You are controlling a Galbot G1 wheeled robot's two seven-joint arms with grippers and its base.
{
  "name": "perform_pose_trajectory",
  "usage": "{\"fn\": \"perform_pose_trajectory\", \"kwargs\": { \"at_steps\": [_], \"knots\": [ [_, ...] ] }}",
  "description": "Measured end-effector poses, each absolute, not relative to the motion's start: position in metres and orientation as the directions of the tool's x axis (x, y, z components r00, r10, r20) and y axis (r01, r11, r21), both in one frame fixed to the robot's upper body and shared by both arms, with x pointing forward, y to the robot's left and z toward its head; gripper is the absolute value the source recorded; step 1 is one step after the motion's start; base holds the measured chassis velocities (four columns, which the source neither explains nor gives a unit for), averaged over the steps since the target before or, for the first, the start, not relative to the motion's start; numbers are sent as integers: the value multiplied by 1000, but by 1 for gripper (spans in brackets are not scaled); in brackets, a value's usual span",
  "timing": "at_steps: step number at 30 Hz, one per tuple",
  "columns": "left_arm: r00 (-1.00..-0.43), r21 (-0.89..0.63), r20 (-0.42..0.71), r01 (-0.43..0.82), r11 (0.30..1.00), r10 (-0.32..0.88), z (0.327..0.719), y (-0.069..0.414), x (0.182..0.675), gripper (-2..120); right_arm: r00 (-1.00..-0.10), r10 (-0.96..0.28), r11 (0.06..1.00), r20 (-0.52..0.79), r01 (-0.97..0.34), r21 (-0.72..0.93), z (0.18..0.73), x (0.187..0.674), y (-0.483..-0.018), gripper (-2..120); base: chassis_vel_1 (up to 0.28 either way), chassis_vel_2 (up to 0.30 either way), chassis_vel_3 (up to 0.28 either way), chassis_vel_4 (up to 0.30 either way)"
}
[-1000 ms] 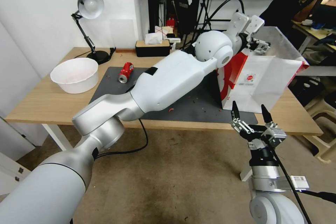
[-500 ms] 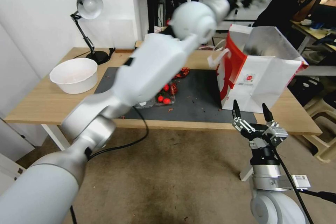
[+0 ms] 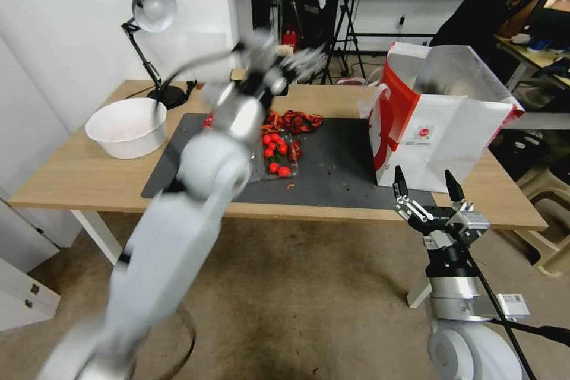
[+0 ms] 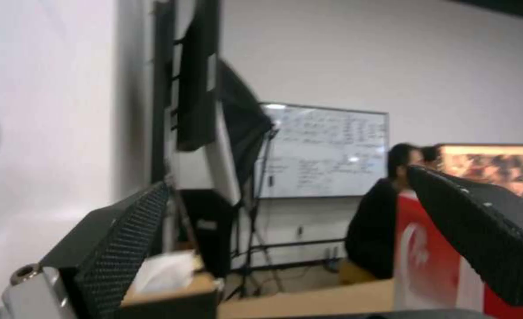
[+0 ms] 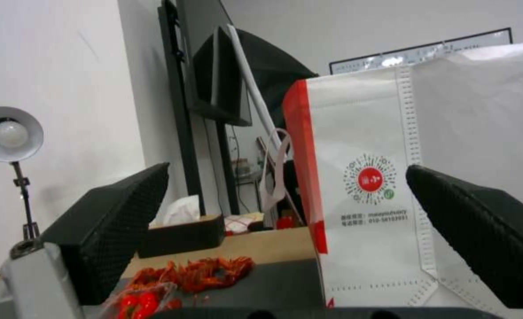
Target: Pick up the trash from the table and place it into the takeout bag.
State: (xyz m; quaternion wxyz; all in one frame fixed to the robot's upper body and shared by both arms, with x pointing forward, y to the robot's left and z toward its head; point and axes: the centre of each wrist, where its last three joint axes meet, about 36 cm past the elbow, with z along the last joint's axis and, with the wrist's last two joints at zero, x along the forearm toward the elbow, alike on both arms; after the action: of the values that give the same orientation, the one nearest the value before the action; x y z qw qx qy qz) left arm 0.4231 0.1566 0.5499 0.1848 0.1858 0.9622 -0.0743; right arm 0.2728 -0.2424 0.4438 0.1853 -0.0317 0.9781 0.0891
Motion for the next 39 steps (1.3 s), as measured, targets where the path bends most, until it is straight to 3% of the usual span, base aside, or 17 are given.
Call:
{"fn": "perform_pose_trajectory", "kwargs": {
  "at_steps": [2,10,14,30,37,39],
  "knots": [
    [-906,-109,-334,309,945,259,513,165,395,100,-927,-30,982,-374,-97,163,444,274,-242,100,0,0,0,0],
    [-962,-149,-239,173,974,134,430,165,348,100,-924,-34,980,-380,-106,170,445,278,-243,100,0,0,0,0],
    [-966,-160,-235,144,976,104,422,161,344,100,-925,-35,979,-379,-107,171,444,279,-244,100,0,0,0,0],
    [-968,-130,-215,162,978,131,431,159,353,100,-926,-40,979,-375,-113,173,445,275,-248,100,0,0,0,0],
    [-973,-105,-82,225,969,217,483,173,420,100,-921,-49,978,-387,-123,170,451,273,-246,100,0,0,0,0],
    [-978,-78,-23,208,975,207,493,180,465,100,-921,-49,978,-386,-123,170,452,270,-245,100,0,0,0,0]
  ]
}}
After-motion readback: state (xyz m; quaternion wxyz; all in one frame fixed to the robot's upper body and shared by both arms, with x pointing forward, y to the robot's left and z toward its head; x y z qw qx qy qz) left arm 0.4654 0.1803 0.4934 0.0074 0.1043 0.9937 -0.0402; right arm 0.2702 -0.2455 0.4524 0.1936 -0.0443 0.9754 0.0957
